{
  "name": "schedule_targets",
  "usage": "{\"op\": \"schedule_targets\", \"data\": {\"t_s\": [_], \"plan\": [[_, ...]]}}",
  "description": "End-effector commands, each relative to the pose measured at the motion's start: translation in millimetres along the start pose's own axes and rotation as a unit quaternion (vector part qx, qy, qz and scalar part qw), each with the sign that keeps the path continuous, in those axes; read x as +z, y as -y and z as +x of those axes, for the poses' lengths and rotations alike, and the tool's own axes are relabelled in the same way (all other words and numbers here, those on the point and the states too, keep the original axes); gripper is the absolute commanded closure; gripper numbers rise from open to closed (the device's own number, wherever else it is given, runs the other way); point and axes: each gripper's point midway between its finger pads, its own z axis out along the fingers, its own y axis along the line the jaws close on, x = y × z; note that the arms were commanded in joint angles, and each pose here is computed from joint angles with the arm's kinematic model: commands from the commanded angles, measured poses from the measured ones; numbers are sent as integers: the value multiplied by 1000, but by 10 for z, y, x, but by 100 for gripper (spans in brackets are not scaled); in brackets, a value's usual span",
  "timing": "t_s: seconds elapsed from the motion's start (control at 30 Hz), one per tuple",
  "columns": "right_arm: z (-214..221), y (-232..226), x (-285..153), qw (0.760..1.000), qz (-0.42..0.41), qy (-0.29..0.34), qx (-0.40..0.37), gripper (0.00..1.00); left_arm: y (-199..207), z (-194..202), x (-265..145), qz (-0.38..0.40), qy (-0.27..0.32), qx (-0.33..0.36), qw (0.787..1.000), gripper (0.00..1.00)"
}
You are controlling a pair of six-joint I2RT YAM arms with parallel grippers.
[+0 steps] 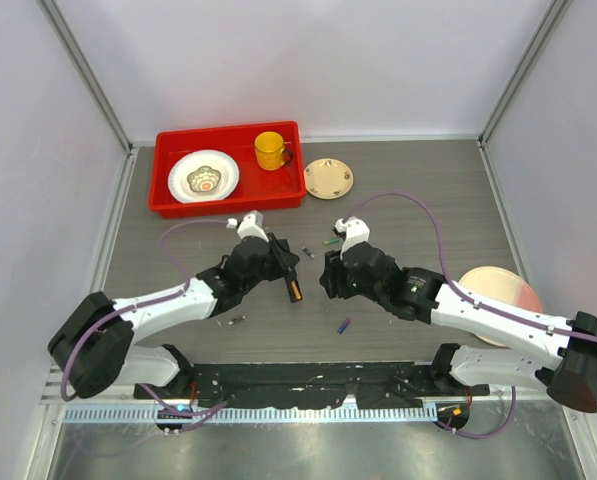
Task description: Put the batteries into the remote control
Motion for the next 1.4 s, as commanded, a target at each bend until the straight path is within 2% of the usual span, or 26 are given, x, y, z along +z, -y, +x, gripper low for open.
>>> {"op": "schedule_targets", "data": {"t_s": [0.0,0.1,0.2,0.27,0.33,0.47,0.53,0.77,0.9,1.03,1.2,1.27,1.33,1.37], "plan": [[0,306,-25,997,66,28,6,54,-374,-55,110,-124,-14,89,988,100],[53,357,-23,997,72,31,10,55,-554,15,183,-179,-46,126,975,100],[67,390,-34,996,77,35,10,55,-745,77,235,-245,-91,171,950,100],[81,424,-40,996,82,35,10,55,-664,-15,317,-261,-93,189,942,100],[115,443,-38,996,84,32,9,55,-774,48,342,-288,-116,210,927,100],[171,472,-35,996,86,29,11,55,-721,-10,425,-299,-110,227,920,100],[195,486,-33,996,86,29,10,55,-789,17,433,-318,-122,247,907,100],[279,532,10,995,93,20,4,55,-740,-35,522,-353,-109,320,872,100],[274,549,3,995,97,22,1,55,-775,24,562,-363,-117,336,861,100],[250,559,-33,995,98,27,2,55,-692,-13,558,-352,-105,320,873,100],[142,507,-89,995,85,45,12,52,-334,-193,466,-292,-63,282,912,100],[120,437,-88,996,67,47,18,51,-15,-273,375,-217,-38,247,944,100],[57,339,-95,997,40,59,30,48,151,-353,163,-152,-14,209,966,100],[38,289,-99,997,22,58,43,46,416,-403,136,-84,6,176,981,100]]}}
